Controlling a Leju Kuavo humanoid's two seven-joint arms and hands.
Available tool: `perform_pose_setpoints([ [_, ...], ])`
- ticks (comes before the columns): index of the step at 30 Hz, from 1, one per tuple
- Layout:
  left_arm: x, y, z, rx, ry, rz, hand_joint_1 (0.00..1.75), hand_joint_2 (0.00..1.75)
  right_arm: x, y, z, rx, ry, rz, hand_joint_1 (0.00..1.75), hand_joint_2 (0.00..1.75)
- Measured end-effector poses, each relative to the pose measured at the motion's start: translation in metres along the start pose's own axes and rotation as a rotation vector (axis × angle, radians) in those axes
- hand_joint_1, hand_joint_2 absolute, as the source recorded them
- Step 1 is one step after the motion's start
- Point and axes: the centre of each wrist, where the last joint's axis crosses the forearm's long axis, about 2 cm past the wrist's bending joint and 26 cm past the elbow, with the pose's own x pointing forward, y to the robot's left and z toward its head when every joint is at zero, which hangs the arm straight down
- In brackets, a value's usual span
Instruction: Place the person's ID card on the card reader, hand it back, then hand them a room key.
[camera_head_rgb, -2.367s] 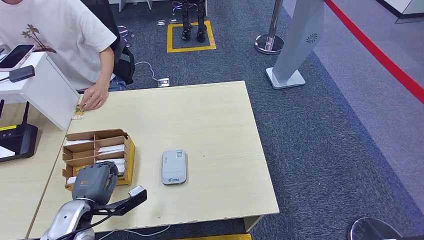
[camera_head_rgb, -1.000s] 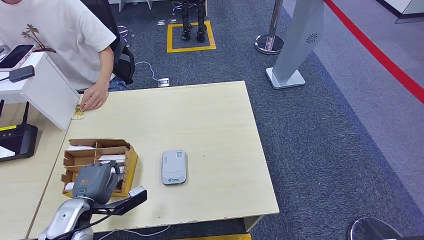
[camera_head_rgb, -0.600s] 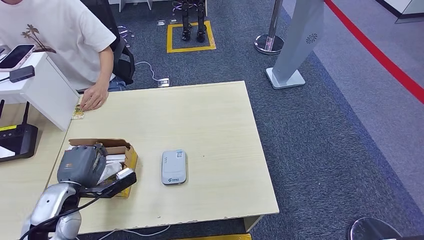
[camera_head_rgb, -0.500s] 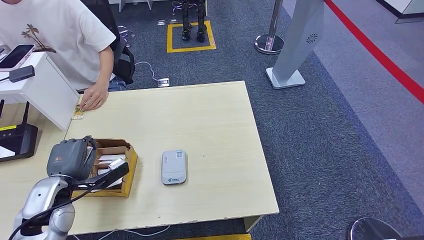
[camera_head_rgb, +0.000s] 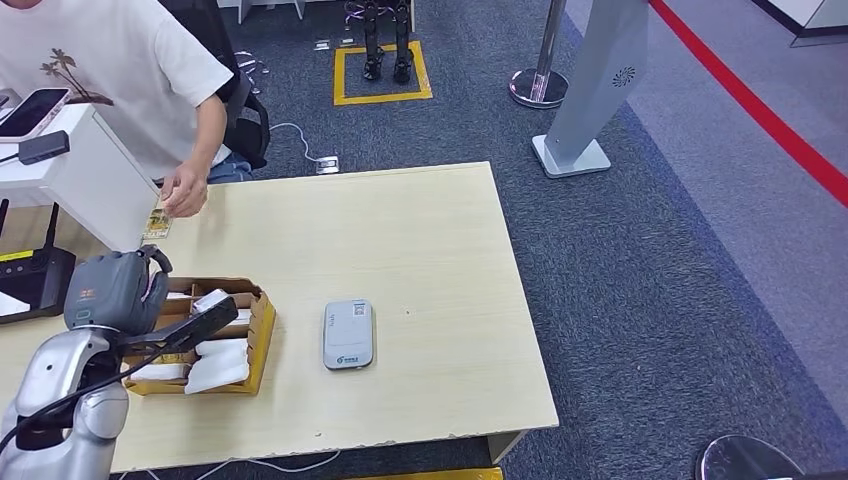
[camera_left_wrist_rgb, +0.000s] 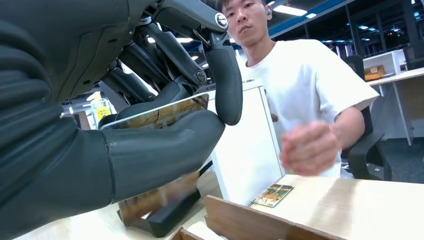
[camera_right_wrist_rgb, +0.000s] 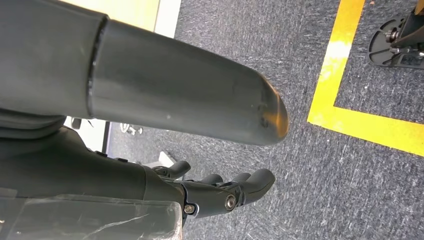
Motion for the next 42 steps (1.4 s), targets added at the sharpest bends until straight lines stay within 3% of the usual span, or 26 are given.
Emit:
perform_pose_setpoints([
  [8, -0.003, 0.003, -0.002, 0.009, 0.005, 0.007, 1.75, 1.75, 0.0, 0.0, 0.0, -0.001, -0.001, 0.007, 0.0, 0.0],
  [16, -0.009, 0.015, -0.017, 0.031, 0.029, -0.006, 1.75, 1.75, 0.0, 0.0, 0.0, -0.002, -0.003, 0.023, 0.0, 0.0],
  [35, -0.01, 0.015, -0.028, 0.013, 0.04, -0.008, 1.75, 1.75, 0.0, 0.0, 0.0, -0.002, -0.003, 0.028, 0.0, 0.0],
  [36, -0.01, 0.015, -0.028, 0.012, 0.04, -0.007, 1.64, 1.75, 0.0, 0.0, 0.0, -0.002, -0.003, 0.028, 0.0, 0.0],
  [39, -0.009, 0.015, -0.028, 0.013, 0.04, -0.007, 0.33, 1.75, 0.0, 0.0, 0.0, -0.001, -0.002, 0.025, 0.0, 0.0],
  [40, -0.009, 0.015, -0.028, 0.016, 0.04, -0.006, 0.0, 1.31, 0.0, 0.0, 0.0, -0.001, -0.001, 0.024, 0.0, 0.0],
  [42, -0.008, 0.015, -0.028, 0.024, 0.04, -0.001, 0.0, 0.44, 0.0, 0.0, 0.0, -0.001, -0.001, 0.021, 0.0, 0.0],
])
